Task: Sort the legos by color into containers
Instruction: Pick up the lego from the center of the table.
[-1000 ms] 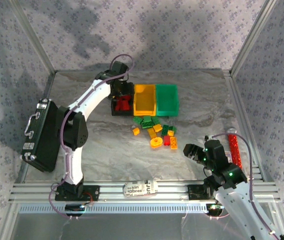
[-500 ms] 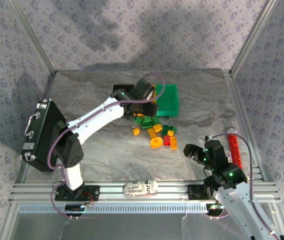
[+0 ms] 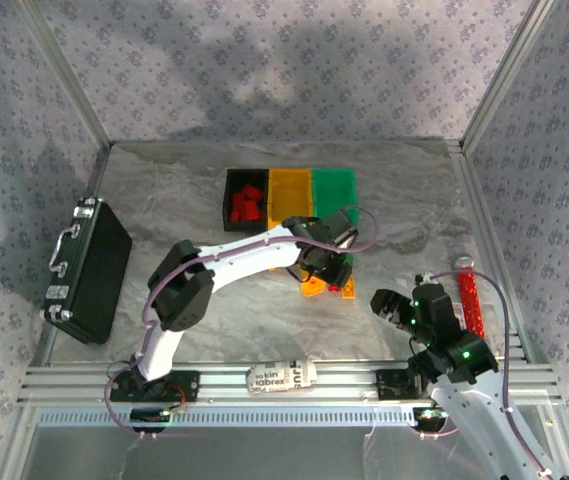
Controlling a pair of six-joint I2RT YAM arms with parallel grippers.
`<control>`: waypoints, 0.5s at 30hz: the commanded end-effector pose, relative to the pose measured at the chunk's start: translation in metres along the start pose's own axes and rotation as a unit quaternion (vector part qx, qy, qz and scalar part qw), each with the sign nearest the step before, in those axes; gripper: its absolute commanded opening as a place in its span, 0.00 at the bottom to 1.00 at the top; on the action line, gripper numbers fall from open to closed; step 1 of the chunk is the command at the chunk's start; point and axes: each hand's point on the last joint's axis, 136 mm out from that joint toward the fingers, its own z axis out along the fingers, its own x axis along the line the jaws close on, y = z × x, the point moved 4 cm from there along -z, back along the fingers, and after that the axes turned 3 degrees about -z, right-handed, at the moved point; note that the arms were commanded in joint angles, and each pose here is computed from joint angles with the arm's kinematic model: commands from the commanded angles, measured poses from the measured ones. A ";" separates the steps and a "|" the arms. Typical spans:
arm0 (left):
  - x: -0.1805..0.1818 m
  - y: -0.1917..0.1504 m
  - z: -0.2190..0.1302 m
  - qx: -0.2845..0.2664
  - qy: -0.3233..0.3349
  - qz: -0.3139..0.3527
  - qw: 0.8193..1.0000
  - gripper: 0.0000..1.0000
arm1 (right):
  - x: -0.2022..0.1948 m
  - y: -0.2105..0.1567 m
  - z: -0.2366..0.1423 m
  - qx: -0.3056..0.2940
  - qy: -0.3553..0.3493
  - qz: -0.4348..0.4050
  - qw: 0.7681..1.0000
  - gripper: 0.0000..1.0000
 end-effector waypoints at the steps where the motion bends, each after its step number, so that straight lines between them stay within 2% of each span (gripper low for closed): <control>1: -0.010 0.003 0.004 0.016 0.012 -0.025 0.999 0.64 | -0.005 0.000 -0.002 -0.005 -0.013 0.009 1.000 0.83; 9: -0.006 0.005 0.017 0.026 0.066 -0.033 0.997 0.64 | -0.006 0.000 0.000 -0.007 -0.013 0.011 1.000 0.83; 15: -0.003 0.000 0.030 0.039 0.077 -0.043 0.995 0.64 | -0.006 -0.001 0.000 -0.006 -0.011 0.009 1.000 0.83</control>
